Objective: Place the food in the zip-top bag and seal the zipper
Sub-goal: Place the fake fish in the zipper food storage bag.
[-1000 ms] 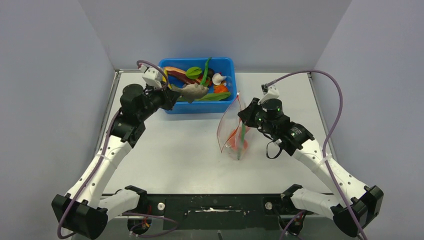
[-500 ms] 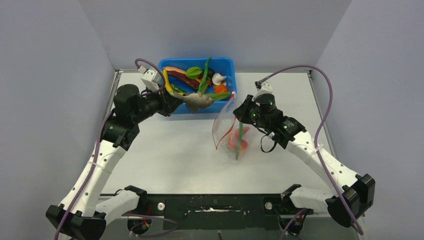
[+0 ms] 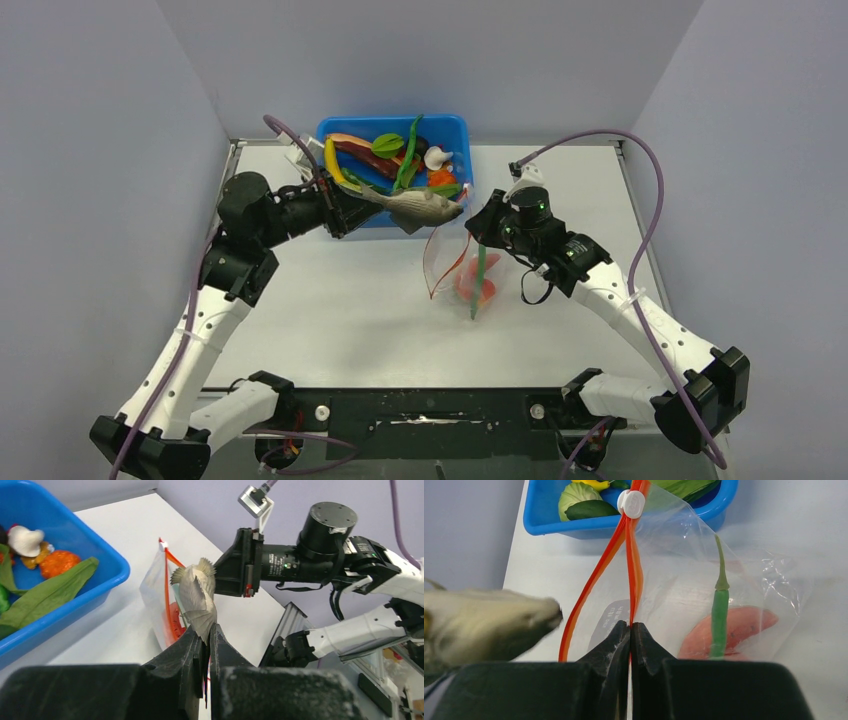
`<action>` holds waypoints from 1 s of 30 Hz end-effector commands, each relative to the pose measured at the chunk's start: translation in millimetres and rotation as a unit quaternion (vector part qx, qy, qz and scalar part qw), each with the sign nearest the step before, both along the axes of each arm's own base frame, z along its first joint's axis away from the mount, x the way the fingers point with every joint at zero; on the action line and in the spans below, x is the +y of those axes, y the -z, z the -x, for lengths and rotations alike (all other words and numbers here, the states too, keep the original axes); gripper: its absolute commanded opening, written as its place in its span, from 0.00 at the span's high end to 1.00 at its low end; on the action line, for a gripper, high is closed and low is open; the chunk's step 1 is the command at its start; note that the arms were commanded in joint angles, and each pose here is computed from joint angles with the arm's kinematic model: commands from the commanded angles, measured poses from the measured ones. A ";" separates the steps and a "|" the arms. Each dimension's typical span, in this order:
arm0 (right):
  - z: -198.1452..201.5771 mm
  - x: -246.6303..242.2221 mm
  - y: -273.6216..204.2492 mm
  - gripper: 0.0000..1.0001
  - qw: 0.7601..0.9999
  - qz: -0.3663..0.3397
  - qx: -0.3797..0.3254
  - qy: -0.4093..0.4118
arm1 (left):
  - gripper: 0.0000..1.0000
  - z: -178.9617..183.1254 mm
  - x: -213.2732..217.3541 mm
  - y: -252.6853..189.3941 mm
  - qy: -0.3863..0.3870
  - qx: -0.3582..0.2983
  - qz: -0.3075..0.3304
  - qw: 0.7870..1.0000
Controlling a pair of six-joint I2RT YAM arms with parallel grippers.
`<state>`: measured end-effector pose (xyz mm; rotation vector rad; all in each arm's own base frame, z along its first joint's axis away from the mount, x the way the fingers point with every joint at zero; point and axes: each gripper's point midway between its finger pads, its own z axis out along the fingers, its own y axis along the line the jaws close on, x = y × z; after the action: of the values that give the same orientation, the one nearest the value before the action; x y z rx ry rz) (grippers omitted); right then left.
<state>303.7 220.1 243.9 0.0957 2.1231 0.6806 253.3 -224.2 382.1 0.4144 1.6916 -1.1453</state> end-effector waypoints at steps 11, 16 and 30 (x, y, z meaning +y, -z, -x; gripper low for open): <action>-5.3 1.9 -40.5 1.00 0.998 -0.034 -0.050 0.001 | 1.00 0.9 -13.6 -4.1 0.048 -0.039 0.021 0.998; -5.2 2.7 -38.2 1.00 0.998 -0.034 -0.047 0.000 | 1.00 2.4 -12.8 3.7 0.051 -0.043 0.005 0.998; -7.5 3.4 -37.9 1.00 0.998 -0.034 -0.048 0.002 | 1.00 -6.7 -14.8 25.2 0.042 -0.030 -0.029 0.998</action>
<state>305.3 221.1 256.2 0.0962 2.0985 0.6935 258.0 -234.9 353.8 0.5104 1.7034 -1.1538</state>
